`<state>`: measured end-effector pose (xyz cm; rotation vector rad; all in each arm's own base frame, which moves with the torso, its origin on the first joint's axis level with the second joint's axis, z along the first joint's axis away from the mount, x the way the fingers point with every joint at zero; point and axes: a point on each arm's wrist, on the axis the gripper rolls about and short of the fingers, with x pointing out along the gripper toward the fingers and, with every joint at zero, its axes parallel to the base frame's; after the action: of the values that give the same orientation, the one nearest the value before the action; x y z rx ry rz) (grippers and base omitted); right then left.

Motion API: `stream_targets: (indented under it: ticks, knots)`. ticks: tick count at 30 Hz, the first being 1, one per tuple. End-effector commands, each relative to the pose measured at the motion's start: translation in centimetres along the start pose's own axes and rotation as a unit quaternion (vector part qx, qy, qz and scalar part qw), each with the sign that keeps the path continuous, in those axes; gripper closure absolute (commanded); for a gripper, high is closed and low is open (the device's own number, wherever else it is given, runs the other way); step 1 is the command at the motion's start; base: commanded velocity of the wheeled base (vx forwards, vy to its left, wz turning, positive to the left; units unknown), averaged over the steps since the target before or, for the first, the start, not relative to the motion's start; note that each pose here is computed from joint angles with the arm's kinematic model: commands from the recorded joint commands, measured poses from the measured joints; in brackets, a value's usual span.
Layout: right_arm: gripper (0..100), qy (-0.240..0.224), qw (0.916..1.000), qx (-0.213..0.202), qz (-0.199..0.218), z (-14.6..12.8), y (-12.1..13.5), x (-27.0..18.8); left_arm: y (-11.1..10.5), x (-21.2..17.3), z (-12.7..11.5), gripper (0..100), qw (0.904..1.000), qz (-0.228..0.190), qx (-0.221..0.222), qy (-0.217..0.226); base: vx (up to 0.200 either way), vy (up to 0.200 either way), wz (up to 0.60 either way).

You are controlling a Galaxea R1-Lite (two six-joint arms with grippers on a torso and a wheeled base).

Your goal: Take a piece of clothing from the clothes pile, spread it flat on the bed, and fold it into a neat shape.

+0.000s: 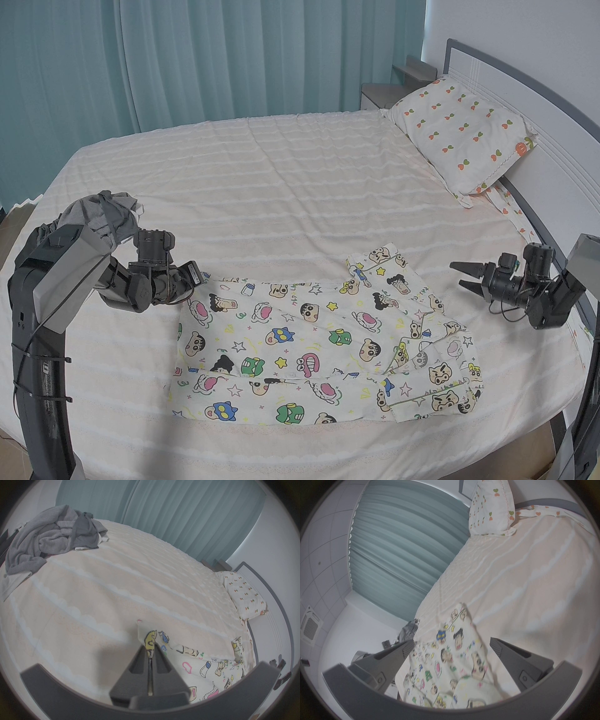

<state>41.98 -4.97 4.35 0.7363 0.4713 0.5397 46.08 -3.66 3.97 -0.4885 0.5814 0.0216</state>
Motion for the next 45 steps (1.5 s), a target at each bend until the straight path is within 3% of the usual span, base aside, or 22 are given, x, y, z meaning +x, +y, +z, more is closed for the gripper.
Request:
stream_targets:
  ticks: [1,16,29,40,41,45]
  knots:
    - [0,-0.003,0.9980,0.022,-0.059,2.7,-1.2,6.2,0.1,-1.6,0.6,100,0.9997,0.022,-0.006,-0.006,0.000,0.000,0.00]
    - [0,0.054,0.9978,-0.013,-0.038,0.2,0.4,11.0,1.0,-1.8,-1.1,100,0.9991,0.037,-0.007,0.020,0.000,0.000,0.00]
    - [0,0.067,0.9959,-0.026,-0.055,-0.6,-0.5,12.3,0.8,-1.8,-1.3,100,0.9991,0.035,-0.006,0.024,0.000,0.000,0.00]
    - [0,0.098,0.9938,-0.032,-0.040,-2.1,1.5,14.7,0.8,-1.8,-1.5,100,0.9990,0.035,-0.006,0.026,0.000,0.000,0.00]
    - [100,0.105,0.9931,-0.027,-0.044,-2.3,1.5,14.8,0.8,-1.8,-1.5,100,0.9990,0.035,-0.006,0.026,0.000,0.000,0.00]
    - [100,0.111,0.9923,-0.029,-0.047,-2.6,1.5,14.9,0.7,-1.8,-1.4,100,0.9991,0.034,-0.005,0.025,0.000,0.000,0.00]
